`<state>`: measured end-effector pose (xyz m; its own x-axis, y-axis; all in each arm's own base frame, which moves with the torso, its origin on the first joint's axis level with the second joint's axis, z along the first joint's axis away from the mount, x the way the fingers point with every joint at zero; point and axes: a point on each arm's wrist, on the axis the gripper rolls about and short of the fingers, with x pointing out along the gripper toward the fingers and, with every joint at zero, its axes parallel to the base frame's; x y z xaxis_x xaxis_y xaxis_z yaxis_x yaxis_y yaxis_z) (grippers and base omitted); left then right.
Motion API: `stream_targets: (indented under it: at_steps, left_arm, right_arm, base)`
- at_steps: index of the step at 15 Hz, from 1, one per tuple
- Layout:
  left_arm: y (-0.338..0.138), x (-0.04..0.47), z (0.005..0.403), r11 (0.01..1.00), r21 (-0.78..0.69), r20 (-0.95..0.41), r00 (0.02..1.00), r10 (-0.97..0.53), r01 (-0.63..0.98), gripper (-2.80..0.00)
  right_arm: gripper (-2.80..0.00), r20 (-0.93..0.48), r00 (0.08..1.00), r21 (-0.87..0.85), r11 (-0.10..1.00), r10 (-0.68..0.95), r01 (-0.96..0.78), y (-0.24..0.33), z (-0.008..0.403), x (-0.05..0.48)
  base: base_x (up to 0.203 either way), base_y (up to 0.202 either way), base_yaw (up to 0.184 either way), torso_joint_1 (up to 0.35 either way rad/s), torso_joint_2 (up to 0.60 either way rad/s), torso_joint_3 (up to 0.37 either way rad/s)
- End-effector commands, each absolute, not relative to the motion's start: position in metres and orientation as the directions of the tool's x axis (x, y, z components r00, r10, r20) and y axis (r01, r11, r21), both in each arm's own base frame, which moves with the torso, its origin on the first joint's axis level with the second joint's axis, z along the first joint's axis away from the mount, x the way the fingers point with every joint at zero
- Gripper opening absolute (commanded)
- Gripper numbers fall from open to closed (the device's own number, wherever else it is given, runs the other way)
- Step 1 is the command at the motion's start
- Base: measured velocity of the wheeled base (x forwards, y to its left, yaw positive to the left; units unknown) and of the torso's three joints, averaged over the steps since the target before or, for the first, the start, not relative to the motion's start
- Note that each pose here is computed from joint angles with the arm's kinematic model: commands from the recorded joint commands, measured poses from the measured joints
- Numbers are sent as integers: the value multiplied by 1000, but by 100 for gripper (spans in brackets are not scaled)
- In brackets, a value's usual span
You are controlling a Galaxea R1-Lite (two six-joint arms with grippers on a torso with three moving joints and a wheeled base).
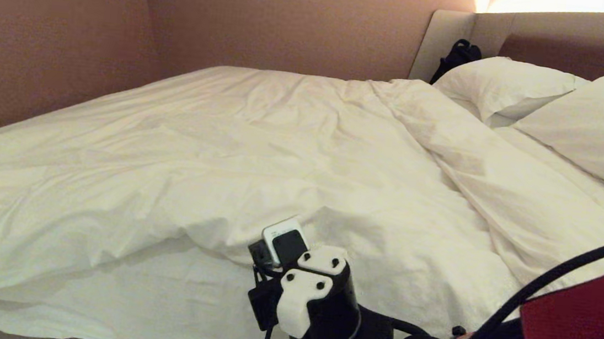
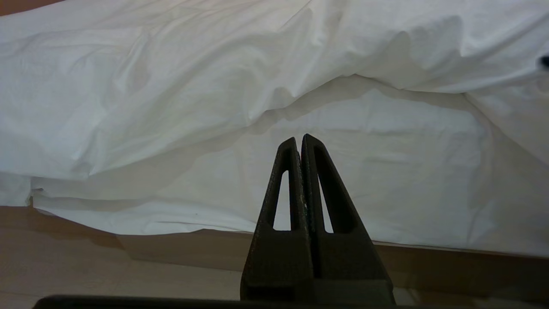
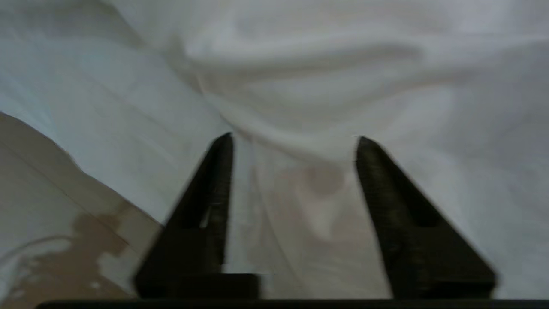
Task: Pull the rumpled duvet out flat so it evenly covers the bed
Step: Flatten the corners of the folded blanket
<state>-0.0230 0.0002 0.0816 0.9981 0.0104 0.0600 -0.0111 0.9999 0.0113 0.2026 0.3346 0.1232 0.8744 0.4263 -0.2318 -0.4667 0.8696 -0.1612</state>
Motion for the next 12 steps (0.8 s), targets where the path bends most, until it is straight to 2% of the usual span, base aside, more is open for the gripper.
stream_targets:
  at_steps: [1,6,12]
  left_arm:
    - [0,-23,82,1000,12,60,998,11,-11,-280]
    - [0,-23,82,1000,12,61,998,11,-11,-280]
    - [0,-23,82,1000,12,61,998,11,-11,-280]
  right_arm:
    - [0,-247,873,-200,859,421,-471,344,110,206]
    - [0,-263,890,-320,836,373,-445,362,84,218]
    - [0,-212,953,-508,809,215,-295,376,56,231]
  base:
    - [0,0,0,0,0,0]
    - [0,0,0,0,0,0]
    - [0,0,0,0,0,0]
